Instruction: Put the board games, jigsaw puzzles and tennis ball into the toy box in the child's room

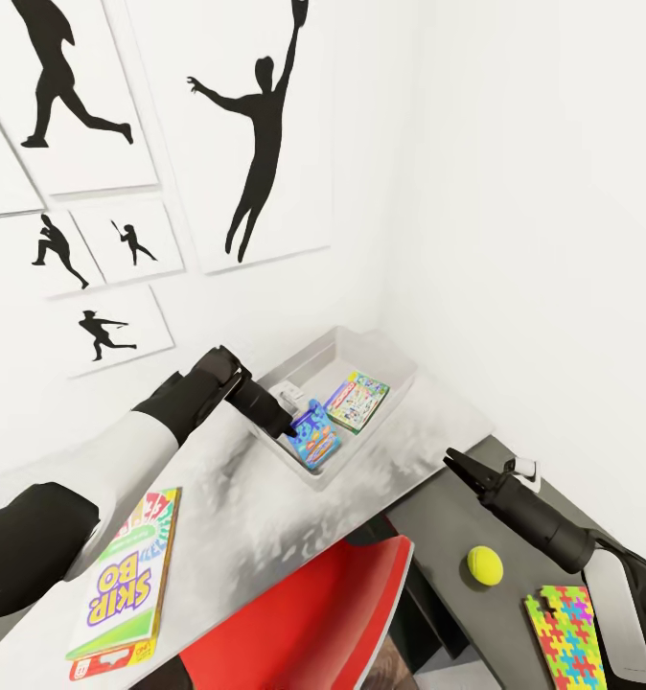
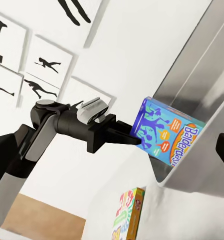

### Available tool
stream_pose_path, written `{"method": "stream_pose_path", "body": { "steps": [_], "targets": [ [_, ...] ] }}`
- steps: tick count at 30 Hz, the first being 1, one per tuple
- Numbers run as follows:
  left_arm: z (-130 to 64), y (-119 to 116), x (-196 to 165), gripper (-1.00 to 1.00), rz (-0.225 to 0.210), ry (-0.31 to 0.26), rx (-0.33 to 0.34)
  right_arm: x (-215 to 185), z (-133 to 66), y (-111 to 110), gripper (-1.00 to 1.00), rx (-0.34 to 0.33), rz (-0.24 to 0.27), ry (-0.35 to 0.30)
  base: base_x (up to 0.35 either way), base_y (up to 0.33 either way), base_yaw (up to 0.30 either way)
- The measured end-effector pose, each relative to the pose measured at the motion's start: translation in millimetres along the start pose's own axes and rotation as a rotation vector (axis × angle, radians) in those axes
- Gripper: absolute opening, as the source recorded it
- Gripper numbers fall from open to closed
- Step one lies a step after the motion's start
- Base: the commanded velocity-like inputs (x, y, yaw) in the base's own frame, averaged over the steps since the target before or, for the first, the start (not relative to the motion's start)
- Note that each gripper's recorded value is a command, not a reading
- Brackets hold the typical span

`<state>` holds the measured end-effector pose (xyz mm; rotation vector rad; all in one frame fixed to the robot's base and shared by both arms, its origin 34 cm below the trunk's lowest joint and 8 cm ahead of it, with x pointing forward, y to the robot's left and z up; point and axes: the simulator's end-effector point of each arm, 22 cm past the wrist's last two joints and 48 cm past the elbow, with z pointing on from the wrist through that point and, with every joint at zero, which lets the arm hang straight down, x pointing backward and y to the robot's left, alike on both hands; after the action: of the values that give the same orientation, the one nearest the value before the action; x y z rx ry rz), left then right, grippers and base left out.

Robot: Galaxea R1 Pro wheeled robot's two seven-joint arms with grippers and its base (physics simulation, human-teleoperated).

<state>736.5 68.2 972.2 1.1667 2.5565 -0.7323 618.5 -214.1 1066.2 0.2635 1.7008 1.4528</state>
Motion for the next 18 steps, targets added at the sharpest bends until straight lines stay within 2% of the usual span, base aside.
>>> {"method": "stream_pose_path", "body": {
  "steps": [8, 10, 11, 18],
  "targets": [
    [-0.7, 0.2, -0.8, -1.00, -0.002, -0.003, 0.000, -0.1, 0.0, 0.1, 1.00, 0.000, -0.001, 0.000, 0.000, 0.000, 0.000],
    [-4.5, 0.9, -5.7, -1.00, -0.007, -0.018, 0.002, -0.1, 0.0, -0.1, 1.00, 0.000, -0.001, 0.000, 0.000, 0.000, 0.000],
    [-5.8, 1.2, -7.5, 1.00, -0.009, -0.025, 0.003, -0.1, 0.0, -0.1, 1.00, 0.001, -0.001, 0.000, 0.000, 0.000, 0.000],
    [-11.4, 2.9, -13.4, 1.00, -0.019, -0.042, 0.001, 0.1, 0.3, 0.1, 1.00, 0.000, -0.001, -0.001, 0.000, 0.000, 0.000]
  ]
}}
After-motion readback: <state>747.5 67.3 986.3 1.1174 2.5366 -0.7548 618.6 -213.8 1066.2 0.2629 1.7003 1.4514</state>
